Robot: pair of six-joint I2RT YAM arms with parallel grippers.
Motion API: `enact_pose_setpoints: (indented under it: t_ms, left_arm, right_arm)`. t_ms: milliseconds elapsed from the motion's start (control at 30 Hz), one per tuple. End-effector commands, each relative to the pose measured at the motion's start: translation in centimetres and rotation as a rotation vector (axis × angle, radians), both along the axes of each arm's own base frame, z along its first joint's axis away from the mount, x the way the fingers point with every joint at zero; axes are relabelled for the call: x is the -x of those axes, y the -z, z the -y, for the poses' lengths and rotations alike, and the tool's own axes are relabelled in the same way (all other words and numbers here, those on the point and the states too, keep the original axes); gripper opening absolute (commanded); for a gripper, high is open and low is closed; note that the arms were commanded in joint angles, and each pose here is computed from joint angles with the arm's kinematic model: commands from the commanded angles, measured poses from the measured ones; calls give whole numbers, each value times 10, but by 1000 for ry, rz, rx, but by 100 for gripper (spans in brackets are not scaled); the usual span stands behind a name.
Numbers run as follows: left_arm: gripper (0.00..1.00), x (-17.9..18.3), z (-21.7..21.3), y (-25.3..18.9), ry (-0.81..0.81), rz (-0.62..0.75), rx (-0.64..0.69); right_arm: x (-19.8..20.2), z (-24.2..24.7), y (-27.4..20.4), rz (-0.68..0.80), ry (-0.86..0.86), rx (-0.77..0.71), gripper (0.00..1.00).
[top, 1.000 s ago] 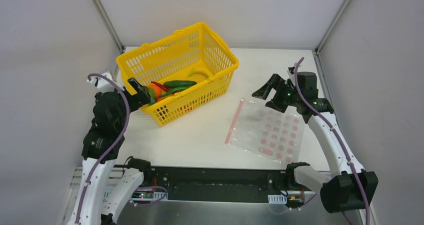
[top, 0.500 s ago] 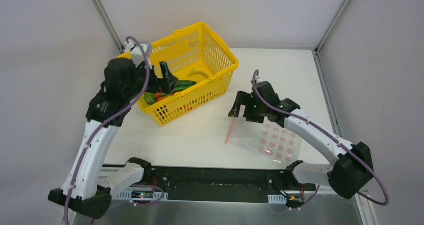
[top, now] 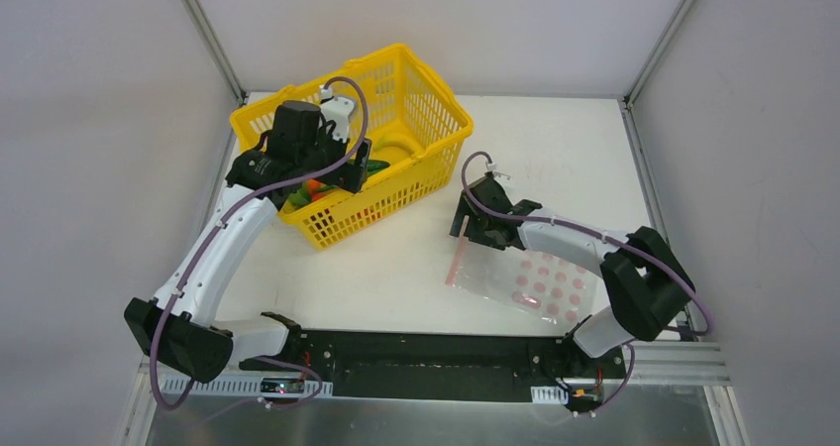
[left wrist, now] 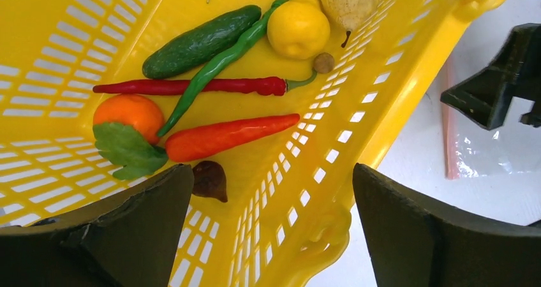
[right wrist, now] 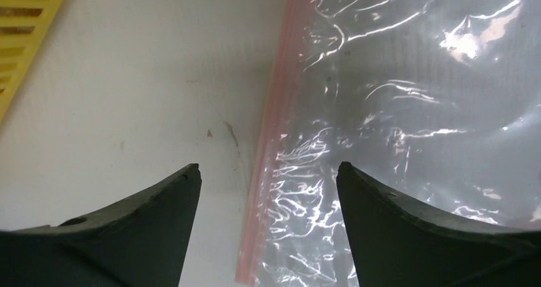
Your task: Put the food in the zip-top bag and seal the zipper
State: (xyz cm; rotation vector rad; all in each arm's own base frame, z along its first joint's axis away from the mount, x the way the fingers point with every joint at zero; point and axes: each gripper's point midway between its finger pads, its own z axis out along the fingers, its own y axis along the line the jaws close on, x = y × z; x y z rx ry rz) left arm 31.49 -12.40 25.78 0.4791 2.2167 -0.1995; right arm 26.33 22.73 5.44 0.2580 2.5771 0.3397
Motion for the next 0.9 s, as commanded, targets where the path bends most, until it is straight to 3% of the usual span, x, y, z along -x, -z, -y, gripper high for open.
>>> enact_pose_setpoints:
  t_ms: [0,133,200,333,467,533,733,867]
  left_arm:
    - [100,9,2,17,71,-4,-39]
    - [100,14,9,29,129,-46,-35]
    - [100,18,16,34,166,-72,-17]
    - [94,29,29,43,244,-125,18]
    - [93,42,41,51,302,-165,27]
    - [91,48,50,54,329,-181,39]
    - [87,61,73,58,385,-197,46]
    - [87,56,77,39,344,-126,94]
  right_arm:
    - [-32,0,8,86,91,65,78]
    - [-38,3,25,73,80,136,67]
    - [-38,-1,33,64,47,142,54]
    - [-30,2,42,40,20,153,37]
    - [-14,6,49,16,-53,151,9]
    - [-7,7,50,-4,-107,156,0]
    - [6,4,32,24,-255,130,0]
    - [7,6,8,89,-272,100,0]
